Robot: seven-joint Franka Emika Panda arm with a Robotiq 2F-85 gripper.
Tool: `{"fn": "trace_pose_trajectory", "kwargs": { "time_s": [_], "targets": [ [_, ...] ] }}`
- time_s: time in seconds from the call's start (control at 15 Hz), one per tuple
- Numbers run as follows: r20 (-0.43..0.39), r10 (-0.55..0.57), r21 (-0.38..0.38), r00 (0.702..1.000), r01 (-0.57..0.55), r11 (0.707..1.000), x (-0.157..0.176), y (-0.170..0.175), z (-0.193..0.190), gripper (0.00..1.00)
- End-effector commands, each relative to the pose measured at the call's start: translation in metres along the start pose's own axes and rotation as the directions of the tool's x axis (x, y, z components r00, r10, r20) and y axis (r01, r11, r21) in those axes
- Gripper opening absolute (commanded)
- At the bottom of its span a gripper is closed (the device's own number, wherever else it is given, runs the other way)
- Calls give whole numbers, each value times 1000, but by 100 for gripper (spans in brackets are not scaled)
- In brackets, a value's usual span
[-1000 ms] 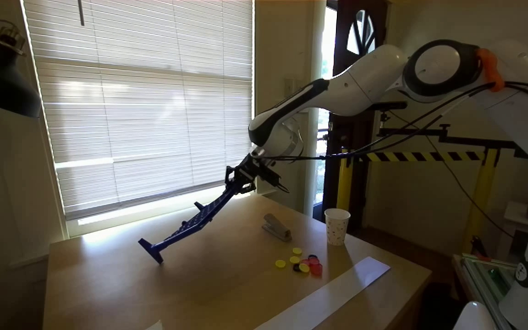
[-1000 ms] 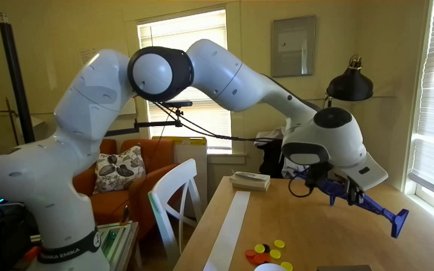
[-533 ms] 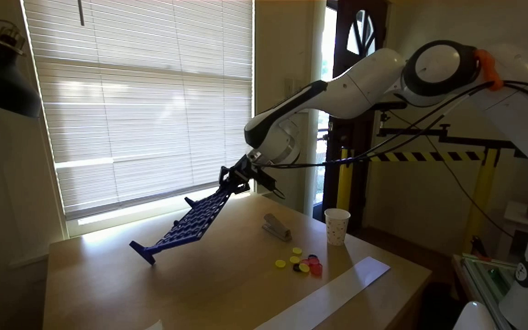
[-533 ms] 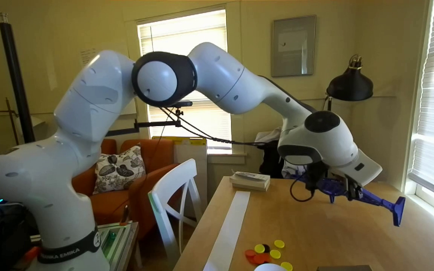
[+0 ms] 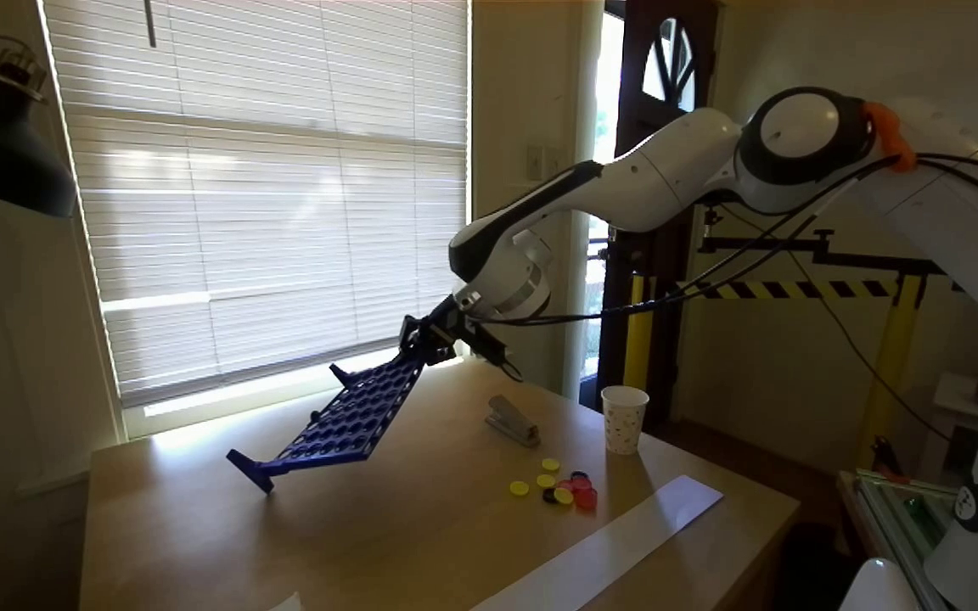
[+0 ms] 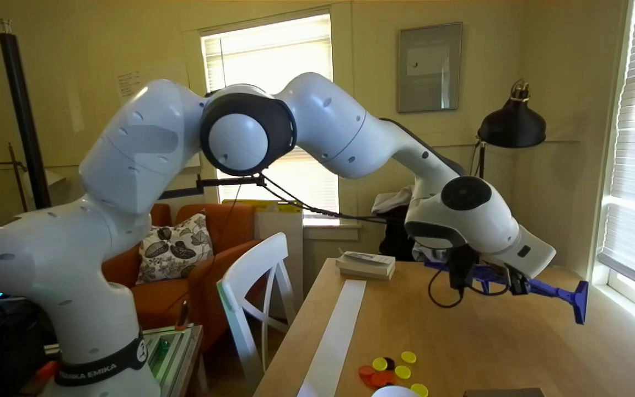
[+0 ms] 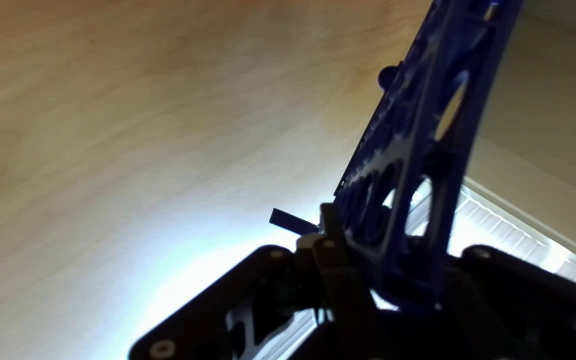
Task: Pick up the blue object and lay it down on the table
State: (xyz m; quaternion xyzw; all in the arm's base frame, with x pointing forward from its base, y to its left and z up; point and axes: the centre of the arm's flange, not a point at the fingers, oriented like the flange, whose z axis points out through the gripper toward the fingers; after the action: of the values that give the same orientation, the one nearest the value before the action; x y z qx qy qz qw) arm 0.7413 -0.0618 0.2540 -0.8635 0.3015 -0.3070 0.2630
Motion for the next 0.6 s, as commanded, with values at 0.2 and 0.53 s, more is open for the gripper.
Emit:
{"fn": "trace_pose_trajectory", "kwargs": {
  "time_s": [0.2,0.53],
  "targets": [
    [102,-24,-102,994,34,994,-26,50,34,5],
    [96,1,-116,995,10,993,-25,64,44,5]
  ]
}}
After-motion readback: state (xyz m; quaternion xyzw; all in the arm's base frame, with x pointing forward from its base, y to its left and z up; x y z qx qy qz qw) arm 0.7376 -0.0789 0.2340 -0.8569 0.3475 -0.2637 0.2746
